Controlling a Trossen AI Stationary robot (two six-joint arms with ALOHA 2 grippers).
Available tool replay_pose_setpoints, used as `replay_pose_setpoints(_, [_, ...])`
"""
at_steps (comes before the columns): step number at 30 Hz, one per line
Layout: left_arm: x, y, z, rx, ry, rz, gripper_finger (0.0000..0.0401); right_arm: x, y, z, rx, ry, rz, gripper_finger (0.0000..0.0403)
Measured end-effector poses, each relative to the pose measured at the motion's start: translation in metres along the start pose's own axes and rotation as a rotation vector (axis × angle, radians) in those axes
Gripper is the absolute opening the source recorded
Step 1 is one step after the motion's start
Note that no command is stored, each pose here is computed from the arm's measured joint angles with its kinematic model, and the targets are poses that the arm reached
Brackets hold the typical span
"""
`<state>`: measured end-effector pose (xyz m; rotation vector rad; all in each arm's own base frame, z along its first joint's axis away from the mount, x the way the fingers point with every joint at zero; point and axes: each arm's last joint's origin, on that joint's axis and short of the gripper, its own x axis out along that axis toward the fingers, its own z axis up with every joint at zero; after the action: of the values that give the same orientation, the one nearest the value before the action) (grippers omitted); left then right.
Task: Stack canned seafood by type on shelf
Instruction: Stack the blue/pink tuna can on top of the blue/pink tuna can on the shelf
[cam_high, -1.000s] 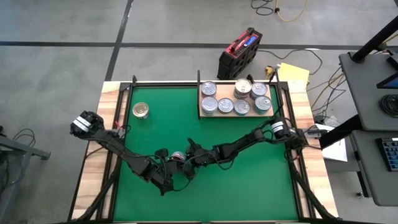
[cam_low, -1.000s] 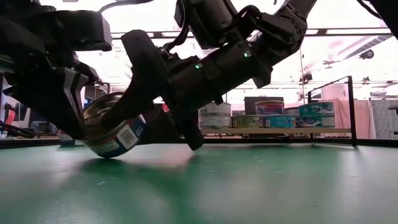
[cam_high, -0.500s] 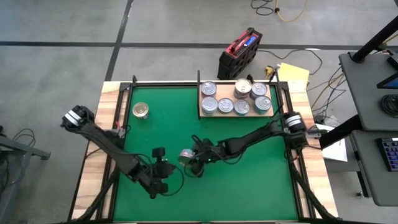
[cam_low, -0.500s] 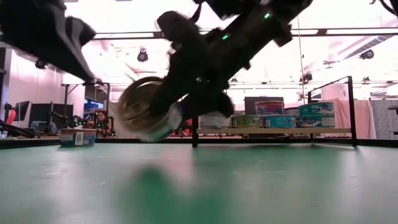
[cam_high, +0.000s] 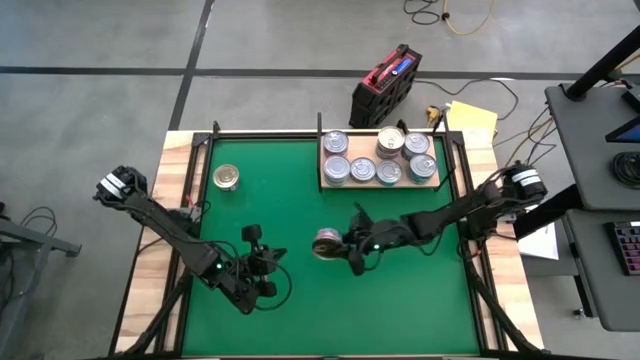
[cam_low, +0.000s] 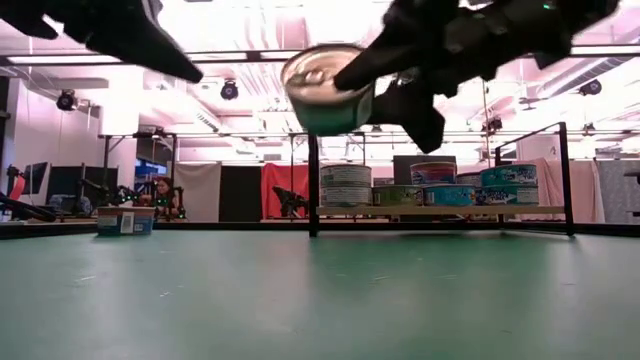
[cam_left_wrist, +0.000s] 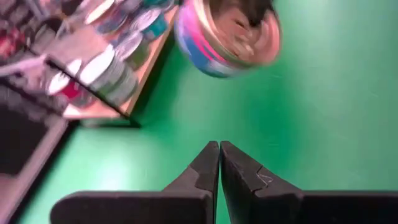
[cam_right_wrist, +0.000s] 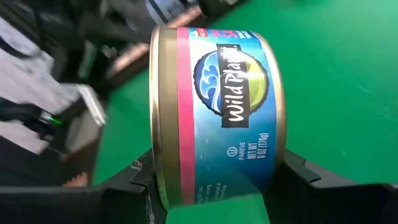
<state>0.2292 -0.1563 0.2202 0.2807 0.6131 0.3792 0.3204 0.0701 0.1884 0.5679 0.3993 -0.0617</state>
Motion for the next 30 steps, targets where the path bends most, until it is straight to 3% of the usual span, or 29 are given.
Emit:
replay_pose_setpoints(3, [0.002,-0.003,0.008,0.086,-0.023,-0.087,0.0000,-0.011,-0.009,-0.002,0.017,-0.061,0.039,0.0181])
replay_pose_setpoints(7, [0.011,-0.007,0.024,0.203,-0.087,-0.382,0.0000,-0.016,-0.026,-0.002,0.034,-0.095,0.051,0.0181])
replay_pose_setpoints(9, [0.017,-0.003,0.033,0.243,-0.147,-0.465,0.0000,-0.017,-0.032,-0.001,0.029,-0.111,0.061,0.0181])
replay_pose_setpoints(15, [0.049,0.029,0.046,0.277,-0.179,-0.440,0.0000,-0.020,-0.043,0.002,-0.033,-0.172,0.109,0.0181])
replay_pose_setpoints(21, [0.083,0.066,0.050,0.165,-0.291,-0.600,0.0000,-0.032,-0.049,0.002,-0.071,-0.239,0.133,0.0181])
replay_pose_setpoints(30, [0.092,0.090,0.050,-0.140,-0.410,-0.528,0.0000,-0.053,-0.052,-0.002,-0.134,-0.295,0.090,0.0181])
